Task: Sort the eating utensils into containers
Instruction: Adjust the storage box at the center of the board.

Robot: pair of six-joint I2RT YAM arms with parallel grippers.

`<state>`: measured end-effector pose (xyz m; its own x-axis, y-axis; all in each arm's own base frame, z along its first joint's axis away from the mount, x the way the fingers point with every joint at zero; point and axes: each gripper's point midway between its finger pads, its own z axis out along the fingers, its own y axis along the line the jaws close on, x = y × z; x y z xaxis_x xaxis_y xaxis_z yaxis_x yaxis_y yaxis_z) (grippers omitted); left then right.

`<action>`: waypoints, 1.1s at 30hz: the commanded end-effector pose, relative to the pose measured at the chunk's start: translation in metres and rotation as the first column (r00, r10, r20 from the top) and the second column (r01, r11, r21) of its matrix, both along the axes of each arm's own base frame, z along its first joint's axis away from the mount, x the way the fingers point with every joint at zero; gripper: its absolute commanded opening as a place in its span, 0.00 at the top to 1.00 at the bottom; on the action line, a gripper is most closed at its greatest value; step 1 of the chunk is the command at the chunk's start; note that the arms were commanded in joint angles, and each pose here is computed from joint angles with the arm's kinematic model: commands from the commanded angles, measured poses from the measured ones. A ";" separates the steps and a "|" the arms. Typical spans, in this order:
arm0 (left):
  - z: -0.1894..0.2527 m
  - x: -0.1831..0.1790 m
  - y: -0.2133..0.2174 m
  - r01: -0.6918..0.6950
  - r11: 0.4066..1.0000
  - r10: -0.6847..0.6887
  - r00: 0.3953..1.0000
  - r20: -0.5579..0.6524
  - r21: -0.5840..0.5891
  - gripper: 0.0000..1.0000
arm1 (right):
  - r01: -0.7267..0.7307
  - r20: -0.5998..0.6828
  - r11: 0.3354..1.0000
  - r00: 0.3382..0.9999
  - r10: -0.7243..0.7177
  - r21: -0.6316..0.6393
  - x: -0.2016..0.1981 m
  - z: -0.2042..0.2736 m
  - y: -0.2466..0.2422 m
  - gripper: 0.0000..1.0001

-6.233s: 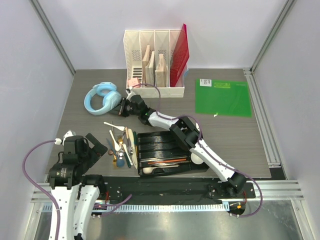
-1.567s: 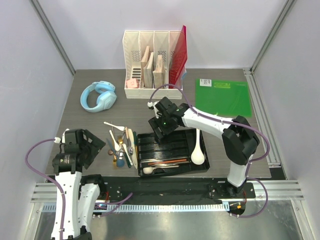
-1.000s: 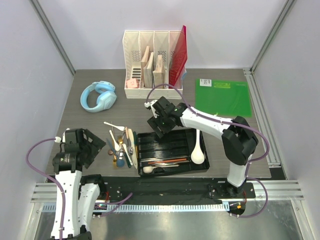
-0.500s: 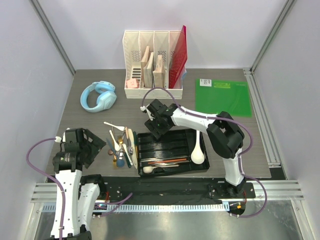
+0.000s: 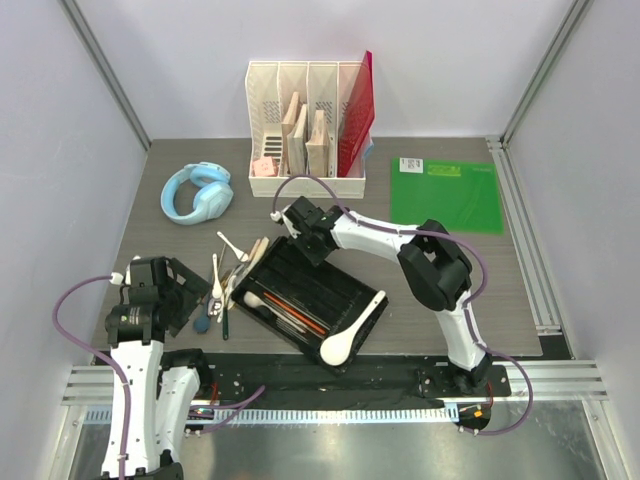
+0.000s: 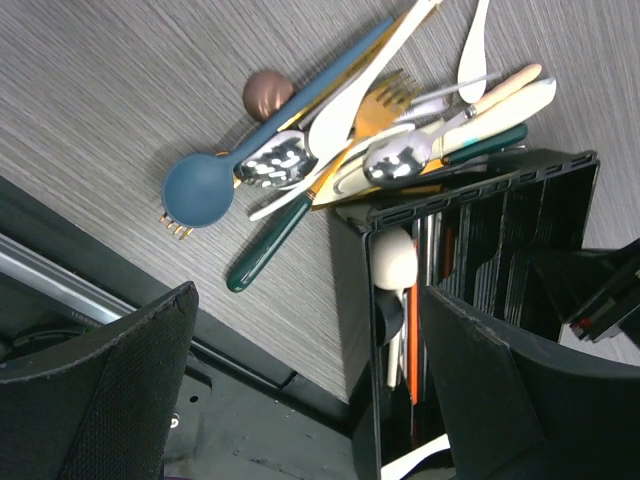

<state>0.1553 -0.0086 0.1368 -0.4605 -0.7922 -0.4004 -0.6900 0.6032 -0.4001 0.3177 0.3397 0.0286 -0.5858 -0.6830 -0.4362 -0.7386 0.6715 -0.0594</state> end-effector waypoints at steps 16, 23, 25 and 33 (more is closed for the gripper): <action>0.003 0.006 0.001 0.030 0.999 -0.030 0.999 0.016 0.016 0.08 | 0.001 0.134 0.997 0.991 0.010 -0.078 0.053 0.001 -0.029 0.99; 0.002 0.006 0.000 0.032 0.999 -0.032 0.999 0.006 0.012 0.08 | -0.088 0.130 0.994 0.987 0.096 -0.063 0.056 0.010 -0.034 0.99; 0.001 0.005 0.000 0.033 0.999 -0.033 0.999 0.001 0.010 0.08 | -0.103 0.119 0.994 0.987 0.108 -0.047 0.056 0.011 -0.038 0.99; -0.002 0.006 -0.002 0.040 0.999 -0.039 0.999 -0.021 0.004 0.08 | -0.194 0.105 0.981 0.976 0.193 0.001 0.056 0.016 -0.037 0.99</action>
<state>0.1563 -0.0084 0.1327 -0.4867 -0.7810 -0.3913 -0.6900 0.6184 -0.3761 0.3654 0.3088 0.0300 -0.4924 -0.7303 -0.4736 -0.8020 0.5920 -0.0791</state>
